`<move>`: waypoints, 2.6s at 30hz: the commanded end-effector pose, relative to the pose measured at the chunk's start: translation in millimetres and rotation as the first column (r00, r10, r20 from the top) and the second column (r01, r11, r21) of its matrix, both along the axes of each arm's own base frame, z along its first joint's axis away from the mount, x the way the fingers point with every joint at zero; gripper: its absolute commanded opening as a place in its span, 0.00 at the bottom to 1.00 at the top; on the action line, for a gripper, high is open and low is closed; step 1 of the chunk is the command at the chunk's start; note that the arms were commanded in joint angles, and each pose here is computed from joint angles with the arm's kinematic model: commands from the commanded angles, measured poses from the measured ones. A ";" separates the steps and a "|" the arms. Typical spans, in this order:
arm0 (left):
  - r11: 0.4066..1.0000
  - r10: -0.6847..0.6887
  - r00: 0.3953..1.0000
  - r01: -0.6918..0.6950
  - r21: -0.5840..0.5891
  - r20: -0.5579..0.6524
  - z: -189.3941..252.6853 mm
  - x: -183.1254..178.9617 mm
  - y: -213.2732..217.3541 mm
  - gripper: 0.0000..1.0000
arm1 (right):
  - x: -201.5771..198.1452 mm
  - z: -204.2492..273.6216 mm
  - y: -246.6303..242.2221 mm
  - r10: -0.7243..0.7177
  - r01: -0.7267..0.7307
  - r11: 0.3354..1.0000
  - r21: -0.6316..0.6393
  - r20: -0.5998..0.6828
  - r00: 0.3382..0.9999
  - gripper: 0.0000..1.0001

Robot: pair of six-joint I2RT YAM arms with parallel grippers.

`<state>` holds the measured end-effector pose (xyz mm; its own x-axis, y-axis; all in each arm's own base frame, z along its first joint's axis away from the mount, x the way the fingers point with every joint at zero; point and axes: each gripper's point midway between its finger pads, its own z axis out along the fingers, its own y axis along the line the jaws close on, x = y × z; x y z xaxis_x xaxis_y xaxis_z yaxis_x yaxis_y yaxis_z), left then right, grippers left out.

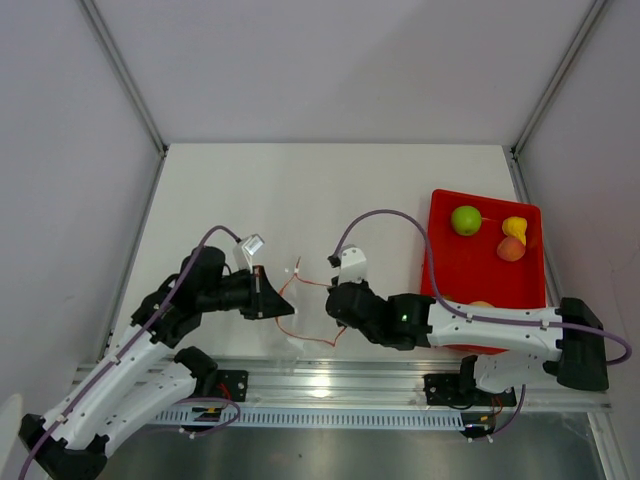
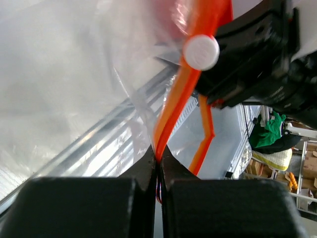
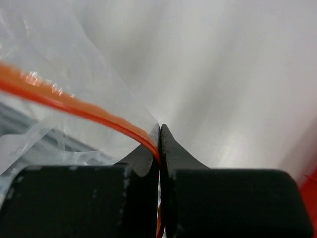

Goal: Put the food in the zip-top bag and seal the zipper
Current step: Open the zipper of the food storage bag, then pick up the fake fruit from the bin.

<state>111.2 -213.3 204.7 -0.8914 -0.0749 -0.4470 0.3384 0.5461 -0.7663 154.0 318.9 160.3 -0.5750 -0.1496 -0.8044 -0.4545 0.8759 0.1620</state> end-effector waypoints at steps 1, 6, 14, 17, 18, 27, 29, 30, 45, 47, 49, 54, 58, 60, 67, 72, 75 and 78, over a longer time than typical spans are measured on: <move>0.999 -0.021 0.999 0.022 -0.024 0.032 15.9 -2.8 -2.0 0.01 | 31.6 30.7 -59.6 -0.250 0.261 0.963 -0.058 0.155 0.956 0.00; 0.996 -0.066 0.998 0.066 -0.055 0.009 15.2 -8.3 -7.8 0.01 | 34.7 18.8 -79.8 -0.286 0.308 0.944 -0.115 0.172 0.943 0.00; 0.997 -0.060 0.998 0.059 -0.045 -0.021 7.4 -5.0 -10.1 0.01 | 26.8 5.4 -60.7 -0.188 0.199 0.975 -0.101 0.114 0.976 0.04; 0.997 -0.056 0.998 0.054 -0.055 -0.029 8.6 -1.6 -13.2 0.01 | 20.8 11.9 -38.0 -0.099 0.103 0.994 -0.046 0.088 0.991 0.30; 0.997 -0.051 0.998 0.050 -0.051 -0.033 7.5 -0.5 -13.3 0.01 | 16.0 12.3 -30.0 -0.058 0.060 0.998 -0.030 0.067 0.996 0.38; 0.998 0.064 0.997 -0.063 0.027 -0.050 -8.0 21.4 -8.7 0.01 | 1.7 72.4 -0.6 0.072 -0.081 0.993 0.086 0.113 0.991 0.79; 0.997 0.072 0.996 -0.070 0.039 -0.047 -9.8 23.5 -7.8 0.01 | 2.5 95.5 -2.9 0.064 -0.084 0.986 0.145 0.137 0.989 0.81; 0.996 0.073 0.997 -0.072 0.045 -0.040 -10.3 24.2 -7.1 0.01 | 3.1 101.3 -5.2 0.060 -0.083 0.984 0.159 0.143 0.988 0.82; 0.995 0.075 0.997 -0.072 0.069 -0.038 -18.6 19.8 -1.3 0.01 | 85.5 93.9 -164.5 -0.542 0.532 0.839 0.116 0.091 0.835 0.99; 0.995 0.075 0.996 -0.072 0.070 -0.043 -22.7 18.4 -0.7 0.01 | 100.7 79.9 -183.6 -0.589 0.585 0.807 0.076 0.059 0.806 0.99; 0.996 0.074 0.996 -0.071 0.061 -0.046 -24.4 18.4 -2.0 0.01 | 117.8 64.0 -222.7 -0.706 0.705 0.708 0.027 0.008 0.708 0.99; 0.997 0.058 0.996 -0.055 0.048 -0.066 -28.5 16.9 -5.4 0.01 | 119.0 43.4 -287.0 -0.912 0.914 0.406 -0.012 -0.074 0.404 0.99; 0.998 0.051 0.997 -0.048 0.049 -0.066 -29.7 15.9 -5.7 0.00 | 95.9 22.9 -315.6 -0.977 0.979 0.194 -0.062 -0.103 0.187 0.99; 0.998 0.044 0.997 -0.041 0.048 -0.067 -29.6 15.8 -6.6 0.01 | 75.4 8.1 -326.0 -0.989 0.984 0.121 -0.129 -0.100 0.108 0.99; 0.999 0.028 0.996 -0.025 0.038 -0.084 -33.2 16.8 -11.3 0.00 | 30.1 -25.8 -346.9 -0.986 0.982 -0.087 -0.170 -0.123 -0.109 0.99; 0.999 0.011 0.994 -0.007 0.037 -0.105 -36.5 18.5 -16.0 0.01 | 27.1 -35.6 -366.3 -0.977 0.966 -0.172 -0.193 -0.094 -0.193 0.99; 0.999 0.010 0.994 -0.006 0.040 -0.112 -39.6 18.7 -16.3 0.01 | 31.6 -48.4 -376.5 -0.972 0.957 -0.185 -0.222 -0.103 -0.212 0.99; 0.999 0.009 0.993 -0.005 0.038 -0.115 -40.4 19.0 -17.1 0.00 | 38.1 -59.6 -382.8 -0.973 0.958 -0.171 -0.229 -0.116 -0.201 0.99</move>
<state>131.8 -225.8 161.8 -0.9372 -0.0781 -0.3399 0.2263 0.6055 -0.7630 177.9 -55.0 104.7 -0.2154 0.7216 -0.6580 0.9640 0.2648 -0.0252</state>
